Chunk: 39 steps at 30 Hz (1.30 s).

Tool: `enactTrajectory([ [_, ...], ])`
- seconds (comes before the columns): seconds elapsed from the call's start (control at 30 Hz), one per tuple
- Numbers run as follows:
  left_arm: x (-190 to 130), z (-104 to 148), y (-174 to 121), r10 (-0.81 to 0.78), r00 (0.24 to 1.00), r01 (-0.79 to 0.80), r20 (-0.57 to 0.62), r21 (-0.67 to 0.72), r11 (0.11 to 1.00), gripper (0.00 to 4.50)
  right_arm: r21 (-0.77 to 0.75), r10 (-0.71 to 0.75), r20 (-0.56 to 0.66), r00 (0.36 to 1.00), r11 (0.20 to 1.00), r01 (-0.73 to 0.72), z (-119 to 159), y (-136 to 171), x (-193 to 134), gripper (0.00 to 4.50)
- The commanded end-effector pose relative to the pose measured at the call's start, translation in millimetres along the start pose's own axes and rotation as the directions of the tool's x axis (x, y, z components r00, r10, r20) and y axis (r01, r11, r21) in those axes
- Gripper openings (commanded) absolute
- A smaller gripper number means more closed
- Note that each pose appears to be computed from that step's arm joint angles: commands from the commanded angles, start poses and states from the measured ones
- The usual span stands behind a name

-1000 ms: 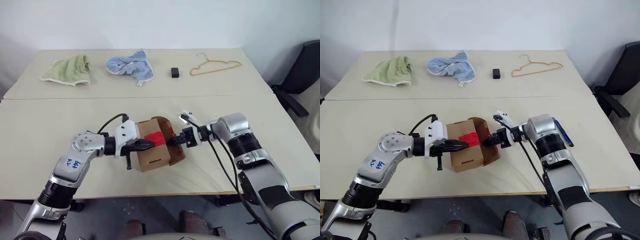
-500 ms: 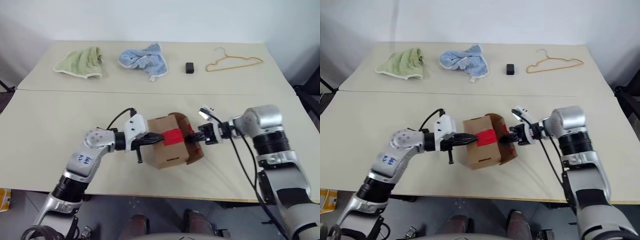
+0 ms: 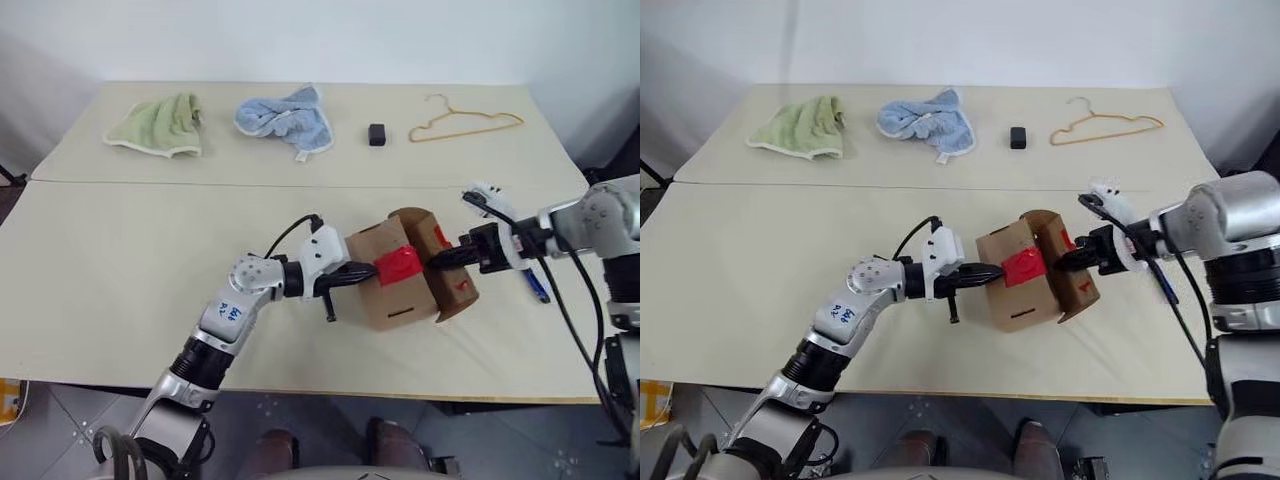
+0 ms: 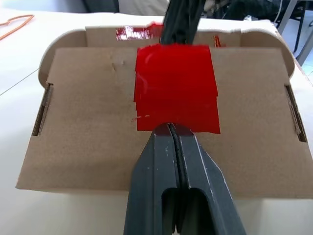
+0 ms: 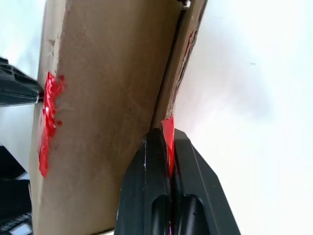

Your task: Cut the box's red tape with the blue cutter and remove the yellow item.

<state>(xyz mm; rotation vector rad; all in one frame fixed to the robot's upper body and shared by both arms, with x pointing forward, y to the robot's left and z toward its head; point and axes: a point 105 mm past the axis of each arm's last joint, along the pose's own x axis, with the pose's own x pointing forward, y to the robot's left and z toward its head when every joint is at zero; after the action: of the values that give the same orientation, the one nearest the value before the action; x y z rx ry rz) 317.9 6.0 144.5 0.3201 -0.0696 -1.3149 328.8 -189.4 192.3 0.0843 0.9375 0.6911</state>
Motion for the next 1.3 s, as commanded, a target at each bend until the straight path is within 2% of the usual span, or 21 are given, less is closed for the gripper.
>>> enactTrajectory([
  [0.03,8,-17,-8,-0.019,0.998,0.019,-0.06,-0.006,1.0,0.0,-0.097,-0.02,0.006,1.0,0.995,0.02,11,15,-16,0.02],
  [0.43,18,-20,-12,0.035,0.999,-0.035,-0.019,-0.04,0.999,0.0,-0.252,-0.079,-0.07,0.994,0.966,0.059,15,45,-35,0.02],
  [0.77,16,-17,-10,0.076,0.997,-0.076,0.001,-0.065,0.995,0.0,-0.324,-0.164,-0.086,0.983,0.937,0.128,10,55,-31,0.02],
  [0.93,13,-21,-9,0.095,0.995,-0.095,-0.007,-0.09,0.991,0.0,-0.35,-0.099,-0.114,0.989,0.935,0.054,2,76,-25,0.02],
  [1.13,1,-25,-7,0.094,0.994,-0.099,-0.049,-0.108,0.989,0.0,-0.331,-0.095,-0.102,0.99,0.942,0.056,-5,79,-14,0.02],
  [1.3,-21,6,-7,0.005,1.0,-0.005,0.004,-0.147,0.989,0.0,-0.318,-0.125,-0.066,0.99,0.943,0.097,-5,78,-10,0.02],
])
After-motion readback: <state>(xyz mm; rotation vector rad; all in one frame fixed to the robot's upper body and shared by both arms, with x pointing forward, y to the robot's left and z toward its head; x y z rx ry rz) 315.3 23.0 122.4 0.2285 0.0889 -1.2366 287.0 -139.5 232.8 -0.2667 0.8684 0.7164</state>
